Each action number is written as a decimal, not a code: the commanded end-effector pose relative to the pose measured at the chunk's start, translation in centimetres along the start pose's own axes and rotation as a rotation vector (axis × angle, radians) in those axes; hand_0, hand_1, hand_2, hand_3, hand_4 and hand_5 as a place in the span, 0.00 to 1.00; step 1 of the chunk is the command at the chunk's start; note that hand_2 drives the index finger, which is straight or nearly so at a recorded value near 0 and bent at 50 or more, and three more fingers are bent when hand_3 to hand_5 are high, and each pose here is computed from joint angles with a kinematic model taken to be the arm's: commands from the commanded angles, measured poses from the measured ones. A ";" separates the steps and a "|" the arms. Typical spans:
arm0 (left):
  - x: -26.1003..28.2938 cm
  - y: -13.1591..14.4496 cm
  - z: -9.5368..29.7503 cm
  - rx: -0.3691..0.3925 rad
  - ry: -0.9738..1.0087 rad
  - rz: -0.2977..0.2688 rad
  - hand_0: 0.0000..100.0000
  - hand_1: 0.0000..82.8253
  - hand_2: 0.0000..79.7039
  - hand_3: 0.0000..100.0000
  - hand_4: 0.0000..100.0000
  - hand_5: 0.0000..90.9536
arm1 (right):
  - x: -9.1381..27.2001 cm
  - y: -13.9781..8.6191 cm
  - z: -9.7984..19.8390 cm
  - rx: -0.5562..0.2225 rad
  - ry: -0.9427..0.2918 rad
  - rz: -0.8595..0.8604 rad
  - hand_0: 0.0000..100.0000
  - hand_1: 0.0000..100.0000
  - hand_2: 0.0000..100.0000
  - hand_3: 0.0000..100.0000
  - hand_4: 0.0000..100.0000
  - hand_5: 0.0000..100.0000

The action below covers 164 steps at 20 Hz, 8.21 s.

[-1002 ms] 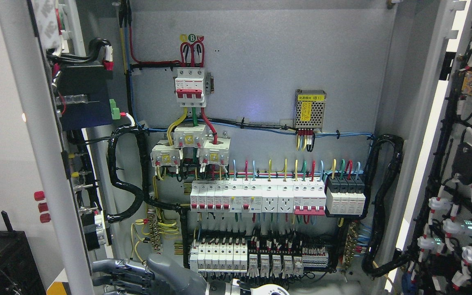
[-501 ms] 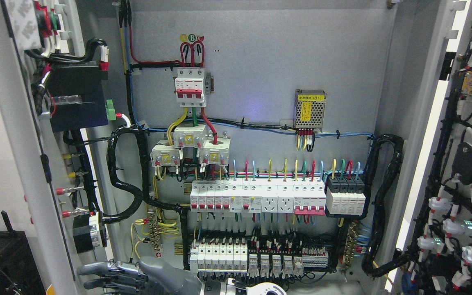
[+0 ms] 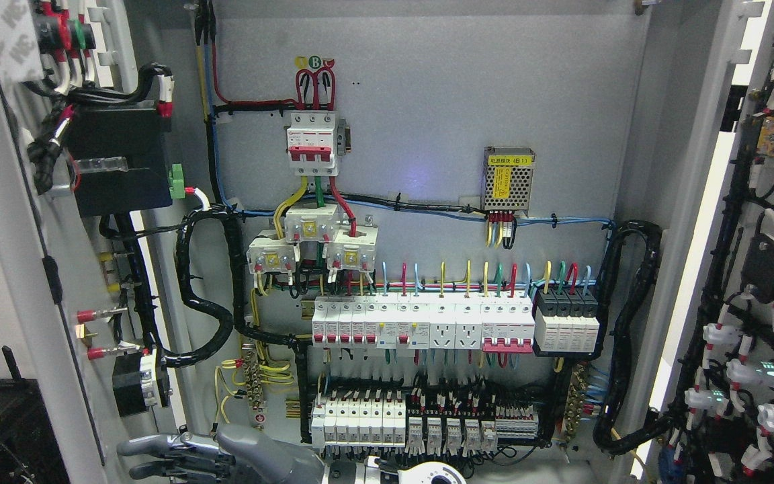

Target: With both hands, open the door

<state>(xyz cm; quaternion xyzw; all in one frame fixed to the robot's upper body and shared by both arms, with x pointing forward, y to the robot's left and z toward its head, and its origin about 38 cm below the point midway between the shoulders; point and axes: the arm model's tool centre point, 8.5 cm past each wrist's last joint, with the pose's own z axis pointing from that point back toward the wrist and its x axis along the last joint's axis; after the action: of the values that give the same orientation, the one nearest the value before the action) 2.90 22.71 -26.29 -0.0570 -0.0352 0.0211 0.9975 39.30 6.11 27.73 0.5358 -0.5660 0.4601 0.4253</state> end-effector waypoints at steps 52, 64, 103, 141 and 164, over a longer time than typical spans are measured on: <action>-0.8 0.1 0.1 0.002 0.023 0.003 0.12 0.47 0.00 0.00 0.00 0.00 | 0.8 0.6 -1.9 0.057 0.054 0.063 0.05 0.00 0.00 0.00 0.00 0.00; -0.8 0.1 0.1 0.002 0.023 0.003 0.12 0.47 0.00 0.00 0.00 0.00 | 1.0 0.0 -1.2 0.034 0.038 0.064 0.05 0.00 0.00 0.00 0.00 0.00; 2.7 -1.6 -0.1 -0.127 -0.126 -0.124 0.12 0.47 0.00 0.00 0.00 0.00 | -4.9 -3.2 9.4 -0.519 -0.065 -0.065 0.05 0.00 0.00 0.00 0.00 0.00; 5.3 -8.8 9.0 -0.352 -0.761 -0.563 0.12 0.47 0.00 0.00 0.00 0.00 | -9.1 5.9 17.9 -1.042 -0.197 0.109 0.05 0.00 0.00 0.00 0.00 0.00; 13.7 -11.8 22.5 -0.463 -1.235 -0.622 0.12 0.47 0.00 0.00 0.00 0.00 | -5.2 9.3 21.6 -1.021 -0.305 0.321 0.05 0.00 0.00 0.00 0.00 0.00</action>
<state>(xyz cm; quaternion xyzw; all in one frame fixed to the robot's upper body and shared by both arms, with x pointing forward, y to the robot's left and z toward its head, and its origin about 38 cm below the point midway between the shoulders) 11.02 14.34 -9.19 -0.2289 -0.5100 -0.2518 0.7900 31.38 -12.25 15.61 0.2425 -0.8284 0.0824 0.4982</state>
